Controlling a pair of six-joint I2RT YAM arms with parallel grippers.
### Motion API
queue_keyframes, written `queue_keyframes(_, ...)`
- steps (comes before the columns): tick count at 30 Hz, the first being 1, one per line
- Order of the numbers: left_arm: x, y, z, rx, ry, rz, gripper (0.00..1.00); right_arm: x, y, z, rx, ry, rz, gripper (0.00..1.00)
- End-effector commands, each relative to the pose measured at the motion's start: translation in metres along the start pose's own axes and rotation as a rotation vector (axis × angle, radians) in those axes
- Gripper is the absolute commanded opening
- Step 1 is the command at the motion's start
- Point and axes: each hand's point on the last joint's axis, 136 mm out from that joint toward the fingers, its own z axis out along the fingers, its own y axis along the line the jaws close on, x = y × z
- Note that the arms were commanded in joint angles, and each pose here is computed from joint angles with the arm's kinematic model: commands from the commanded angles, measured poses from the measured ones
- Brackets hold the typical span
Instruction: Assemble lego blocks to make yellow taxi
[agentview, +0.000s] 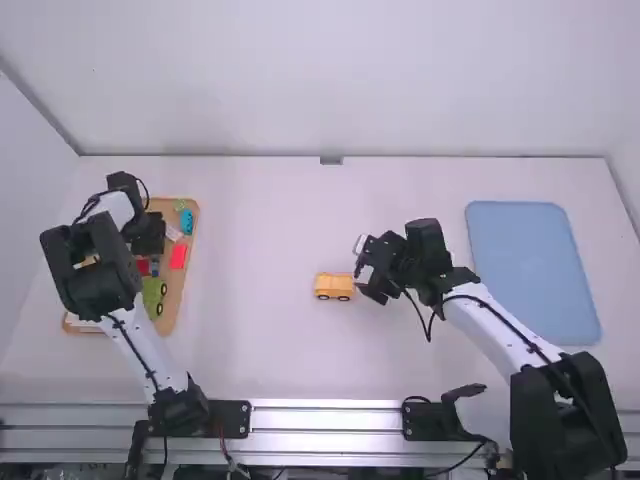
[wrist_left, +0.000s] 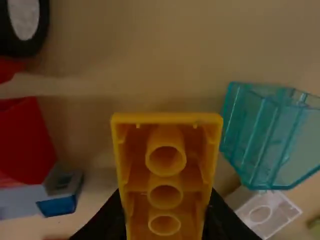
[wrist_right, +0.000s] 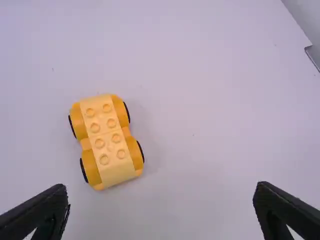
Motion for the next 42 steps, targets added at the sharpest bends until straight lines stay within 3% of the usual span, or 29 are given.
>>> queue_keyframes(1, 0.004, 0.01, 0.005, -0.024, 0.023, -0.006, 0.25, -0.004, 0.0, -0.002, 0.002, -0.012, -0.003, 0.99)
queue_keyframes(2, 0.004, 0.011, 0.003, -0.023, 0.025, 0.016, 0.31, -0.004, -0.001, -0.002, 0.005, -0.015, -0.004, 0.99)
queue_keyframes(9, -0.009, -0.003, -0.02, 0.076, 0.032, 0.259, 0.34, -0.014, 0.004, 0.001, -0.005, -0.039, -0.032, 0.98)
queue_keyframes(14, -0.012, -0.02, -0.054, 0.172, -0.003, 0.392, 0.29, -0.024, 0.005, 0.003, -0.001, -0.065, -0.061, 0.99)
queue_keyframes(18, -0.003, -0.03, -0.095, 0.247, -0.041, 0.552, 0.05, -0.037, -0.004, 0.002, 0.037, -0.116, -0.035, 0.98)
queue_keyframes(23, 0.029, -0.036, -0.142, 0.359, -0.048, 0.785, 0.02, -0.065, -0.021, 0.0, 0.076, -0.245, 0.115, 0.99)
queue_keyframes(25, 0.066, -0.04, -0.167, 0.481, -0.054, 0.982, 0.02, -0.082, -0.023, 0.0, 0.017, -0.363, 0.129, 0.99)
queue_keyframes(31, 0.156, -0.029, -0.211, 0.853, -0.066, 1.397, 0.03, -0.103, -0.033, -0.006, -0.183, -0.601, 0.206, 0.99)
queue_keyframes(34, 0.233, 0.007, -0.243, 1.196, -0.032, 1.697, 0.08, -0.119, -0.039, -0.015, -0.375, -0.724, 0.225, 0.99)
queue_keyframes(35, 0.233, 0.007, -0.243, 1.196, -0.032, 1.697, 0.08, -0.119, -0.039, -0.015, -0.375, -0.724, 0.225, 0.99)
queue_keyframes(36, 0.262, 0.028, -0.25, 1.323, 0.003, 1.815, 0.1, -0.125, -0.042, -0.016, -0.443, -0.74, 0.253, 0.99)
queue_keyframes(42, 0.328, 0.092, -0.26, 1.677, 0.162, 2.042, 0.08, -0.149, -0.032, -0.011, -0.73, -0.729, 0.243, 0.99)
